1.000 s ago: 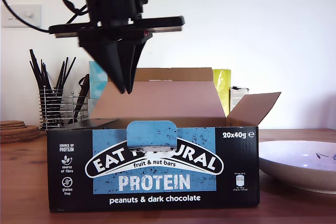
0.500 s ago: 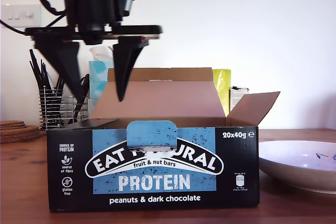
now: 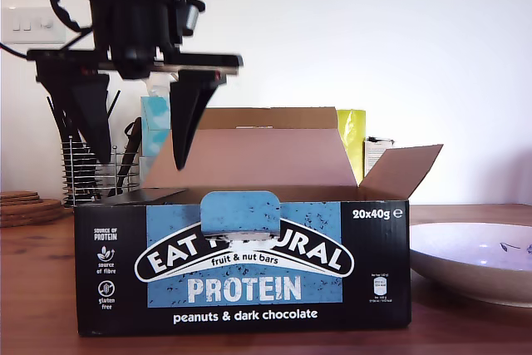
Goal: Spread the side flaps of the carton box of snackbars
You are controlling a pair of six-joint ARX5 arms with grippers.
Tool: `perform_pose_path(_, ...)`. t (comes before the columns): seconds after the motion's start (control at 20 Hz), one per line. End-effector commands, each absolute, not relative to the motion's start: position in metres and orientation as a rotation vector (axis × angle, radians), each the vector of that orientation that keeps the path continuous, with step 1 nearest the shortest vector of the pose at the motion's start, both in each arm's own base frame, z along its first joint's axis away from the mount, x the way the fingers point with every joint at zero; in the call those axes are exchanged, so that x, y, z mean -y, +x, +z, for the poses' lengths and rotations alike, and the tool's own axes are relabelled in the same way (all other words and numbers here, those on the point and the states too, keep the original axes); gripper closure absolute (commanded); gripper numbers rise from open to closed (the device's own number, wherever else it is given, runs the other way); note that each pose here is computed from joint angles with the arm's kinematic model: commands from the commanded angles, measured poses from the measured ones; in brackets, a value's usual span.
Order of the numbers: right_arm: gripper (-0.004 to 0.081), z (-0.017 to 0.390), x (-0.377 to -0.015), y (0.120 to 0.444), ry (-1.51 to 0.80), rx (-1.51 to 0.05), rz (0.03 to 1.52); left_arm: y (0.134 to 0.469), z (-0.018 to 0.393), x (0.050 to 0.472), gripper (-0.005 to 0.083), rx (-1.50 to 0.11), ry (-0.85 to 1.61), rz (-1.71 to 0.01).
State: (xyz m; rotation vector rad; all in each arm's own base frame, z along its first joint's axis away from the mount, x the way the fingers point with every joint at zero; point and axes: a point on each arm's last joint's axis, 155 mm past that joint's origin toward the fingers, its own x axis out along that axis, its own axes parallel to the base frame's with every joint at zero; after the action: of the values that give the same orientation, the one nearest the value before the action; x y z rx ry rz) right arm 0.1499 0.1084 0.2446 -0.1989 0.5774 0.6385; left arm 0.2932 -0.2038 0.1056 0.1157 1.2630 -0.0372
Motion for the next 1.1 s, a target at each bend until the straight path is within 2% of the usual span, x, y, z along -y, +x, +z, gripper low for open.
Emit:
perform_pose_path(0.0, 0.0783, 0.252, -0.110, 0.150, -0.198, -0.553, 0.647, 0.292, 0.087, 0.204, 0.0131, -1.303, 0.158, -0.024)
perform_pose_path(0.4, 0.0783, 0.252, -0.110, 0.150, -0.198, -0.552, 0.648, 0.291, 0.071, 0.199, 0.0132, -1.341, 0.213, -0.003)
perform_pose_path(1.05, 0.0783, 0.252, -0.110, 0.150, -0.199, -0.554, 0.647, 0.296, 0.081, 0.196, 0.0132, -1.321, 0.260, -0.003)
